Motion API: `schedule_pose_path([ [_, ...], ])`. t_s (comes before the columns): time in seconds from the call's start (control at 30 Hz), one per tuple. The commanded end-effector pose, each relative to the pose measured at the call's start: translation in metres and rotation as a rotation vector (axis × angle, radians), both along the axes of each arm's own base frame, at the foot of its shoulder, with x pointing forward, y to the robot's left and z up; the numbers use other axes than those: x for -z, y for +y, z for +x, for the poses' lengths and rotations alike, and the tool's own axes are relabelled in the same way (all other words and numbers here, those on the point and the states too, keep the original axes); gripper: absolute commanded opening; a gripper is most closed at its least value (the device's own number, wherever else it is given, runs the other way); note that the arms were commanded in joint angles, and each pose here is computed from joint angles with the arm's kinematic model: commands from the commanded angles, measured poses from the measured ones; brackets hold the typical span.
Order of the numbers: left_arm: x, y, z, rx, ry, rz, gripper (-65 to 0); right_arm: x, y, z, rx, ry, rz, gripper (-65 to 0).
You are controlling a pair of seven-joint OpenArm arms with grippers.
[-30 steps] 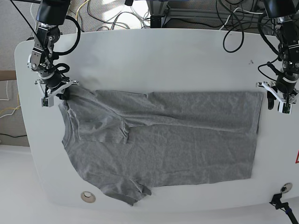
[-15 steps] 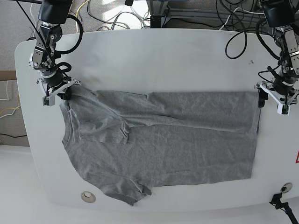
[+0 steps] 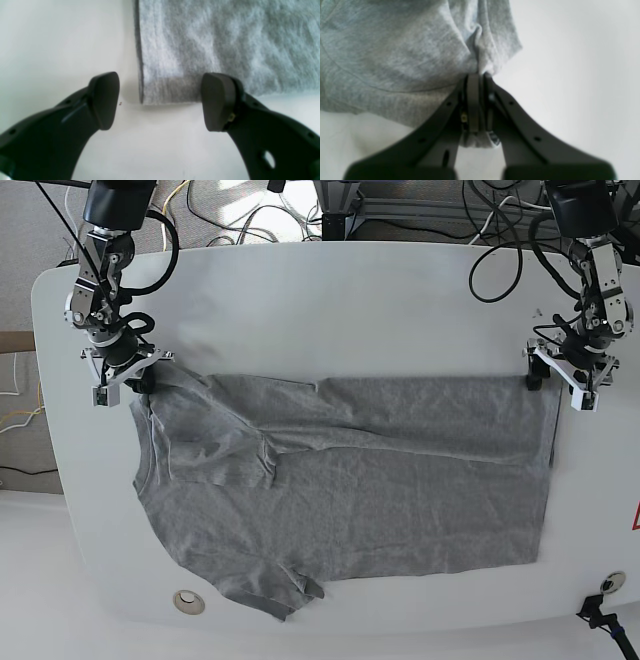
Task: Fold the T-shirt properly
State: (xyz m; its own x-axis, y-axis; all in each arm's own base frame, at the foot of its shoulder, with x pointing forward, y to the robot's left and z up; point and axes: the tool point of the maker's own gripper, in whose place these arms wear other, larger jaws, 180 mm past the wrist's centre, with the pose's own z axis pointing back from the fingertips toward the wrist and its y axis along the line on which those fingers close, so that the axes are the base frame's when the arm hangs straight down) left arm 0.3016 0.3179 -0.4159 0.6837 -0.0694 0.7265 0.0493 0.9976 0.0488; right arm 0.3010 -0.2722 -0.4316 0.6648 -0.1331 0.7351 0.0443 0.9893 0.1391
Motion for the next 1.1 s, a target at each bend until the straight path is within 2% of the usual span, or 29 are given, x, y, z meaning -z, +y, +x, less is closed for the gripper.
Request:
schedule_pose_path([
  [0.0, -0.005, 0.001, 0.005, 0.003, -0.016, 0.009, -17.3, 0.012, 0.001, -0.013, -0.021, 0.082, -0.013, -65.0],
  [0.07, -0.005, 0.002, 0.004, 0.002, -0.015, 0.009, -18.6, 0.013, 0.001, -0.013, -0.021, 0.083, -0.013, -65.0],
  [0.1, -0.005, 0.002, 0.004, 0.002, -0.015, 0.009, -22.4, 0.013, 0.001, -0.013, -0.021, 0.083, -0.013, -65.0],
  [0.27, -0.005, 0.002, 0.004, 0.002, -0.015, 0.009, -50.4, 0.013, 0.001, -0.013, -0.021, 0.083, -0.013, -65.0],
  [0.33, -0.005, 0.002, 0.004, 0.002, -0.015, 0.009, -57.2, 0.012, 0.002, -0.013, -0.03, 0.082, -0.011, -65.0],
  [0.5, -0.006, 0.002, 0.004, 0.002, -0.019, 0.011, -59.0, 0.012, 0.015, -0.016, -0.12, 0.078, 0.0, -65.0],
  [0.6, -0.013, 0.0, 0.003, 0.015, -0.031, 0.026, -59.0, 0.014, 0.016, -0.028, -0.129, 0.089, -0.002, -65.0],
  [0.8, -0.016, -0.01, -0.03, 0.074, 0.016, 0.078, -59.0, 0.02, 0.018, -0.071, -0.157, 0.143, -0.031, -65.0],
  [0.87, -0.023, -0.002, -0.046, 0.062, 0.036, 0.109, -59.0, 0.021, 0.018, -0.089, -0.164, 0.164, -0.044, -65.0],
  [0.97, -0.029, 0.002, -0.069, 0.065, 0.066, 0.144, -59.0, 0.016, 0.002, -0.115, -0.126, 0.185, -0.07, -65.0],
  [1.07, -0.031, 0.001, -0.093, 0.083, 0.104, 0.173, -59.0, 0.014, -0.002, -0.138, -0.131, 0.214, -0.091, -65.0],
])
